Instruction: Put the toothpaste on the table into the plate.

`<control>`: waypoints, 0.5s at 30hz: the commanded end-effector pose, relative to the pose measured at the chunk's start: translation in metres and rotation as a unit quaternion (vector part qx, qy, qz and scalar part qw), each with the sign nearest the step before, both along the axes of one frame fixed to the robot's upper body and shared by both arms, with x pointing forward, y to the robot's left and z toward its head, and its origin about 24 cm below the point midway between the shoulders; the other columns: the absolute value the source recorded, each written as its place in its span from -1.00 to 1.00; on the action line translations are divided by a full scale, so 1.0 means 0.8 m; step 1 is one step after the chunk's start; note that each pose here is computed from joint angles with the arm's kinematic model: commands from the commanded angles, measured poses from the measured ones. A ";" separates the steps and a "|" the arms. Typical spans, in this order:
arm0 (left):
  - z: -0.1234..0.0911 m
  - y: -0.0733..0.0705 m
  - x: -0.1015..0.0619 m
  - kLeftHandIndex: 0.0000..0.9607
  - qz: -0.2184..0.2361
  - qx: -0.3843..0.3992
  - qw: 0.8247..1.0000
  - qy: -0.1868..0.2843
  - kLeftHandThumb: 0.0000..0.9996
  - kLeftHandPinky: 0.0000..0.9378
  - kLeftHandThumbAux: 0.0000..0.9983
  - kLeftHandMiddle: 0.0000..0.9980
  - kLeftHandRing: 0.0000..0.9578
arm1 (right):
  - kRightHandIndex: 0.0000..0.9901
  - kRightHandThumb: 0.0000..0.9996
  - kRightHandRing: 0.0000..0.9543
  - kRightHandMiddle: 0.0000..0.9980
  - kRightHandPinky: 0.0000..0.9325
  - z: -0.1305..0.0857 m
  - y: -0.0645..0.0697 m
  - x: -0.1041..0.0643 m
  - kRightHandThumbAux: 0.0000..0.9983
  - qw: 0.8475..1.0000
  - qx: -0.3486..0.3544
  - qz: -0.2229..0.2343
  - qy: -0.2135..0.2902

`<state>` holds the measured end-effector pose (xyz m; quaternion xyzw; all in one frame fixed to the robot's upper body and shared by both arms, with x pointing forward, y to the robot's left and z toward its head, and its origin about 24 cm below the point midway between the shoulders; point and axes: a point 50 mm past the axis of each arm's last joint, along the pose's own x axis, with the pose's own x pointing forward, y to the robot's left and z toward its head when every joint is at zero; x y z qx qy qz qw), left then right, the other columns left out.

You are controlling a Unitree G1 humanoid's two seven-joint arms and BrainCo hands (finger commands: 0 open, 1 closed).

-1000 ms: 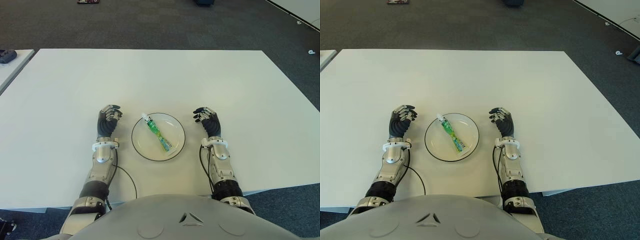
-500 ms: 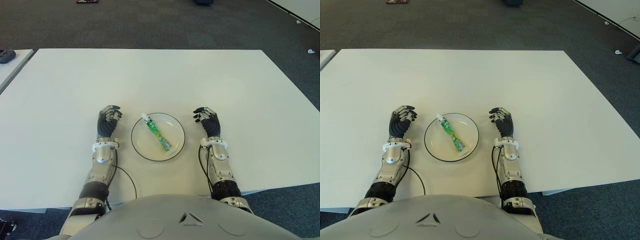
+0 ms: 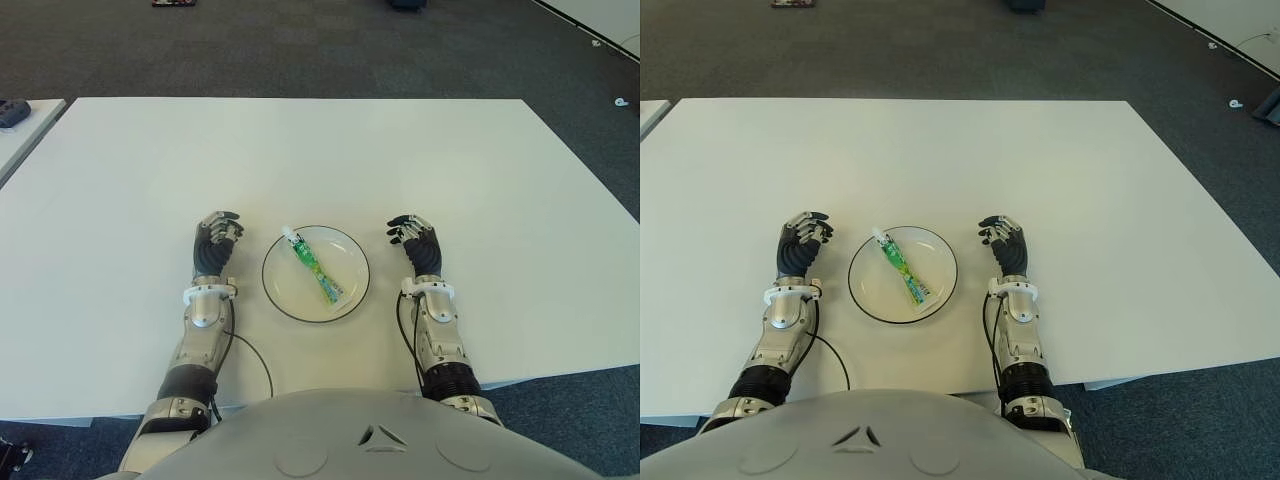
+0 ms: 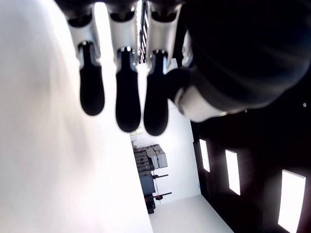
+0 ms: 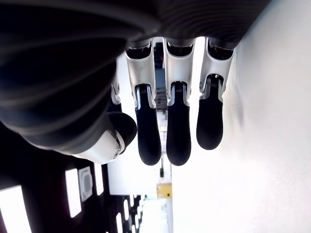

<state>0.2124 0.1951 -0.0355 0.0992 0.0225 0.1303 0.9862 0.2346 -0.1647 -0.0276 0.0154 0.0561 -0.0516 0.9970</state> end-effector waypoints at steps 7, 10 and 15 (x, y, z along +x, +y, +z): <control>-0.007 0.004 -0.007 -0.10 -0.003 0.004 1.000 0.022 0.41 0.14 0.44 0.13 0.18 | -0.13 0.42 0.03 -0.05 0.11 -0.011 -0.001 -0.011 0.46 1.000 0.005 -0.010 0.027; -0.006 0.005 -0.008 -0.10 -0.002 0.003 1.000 0.020 0.41 0.14 0.44 0.12 0.18 | -0.13 0.42 0.03 -0.05 0.10 -0.008 -0.002 -0.012 0.46 1.000 0.006 -0.010 0.023; -0.004 0.005 -0.009 -0.10 -0.001 0.002 1.000 0.019 0.41 0.15 0.44 0.12 0.17 | -0.13 0.42 0.02 -0.05 0.09 -0.007 -0.001 -0.013 0.46 1.000 0.008 -0.010 0.020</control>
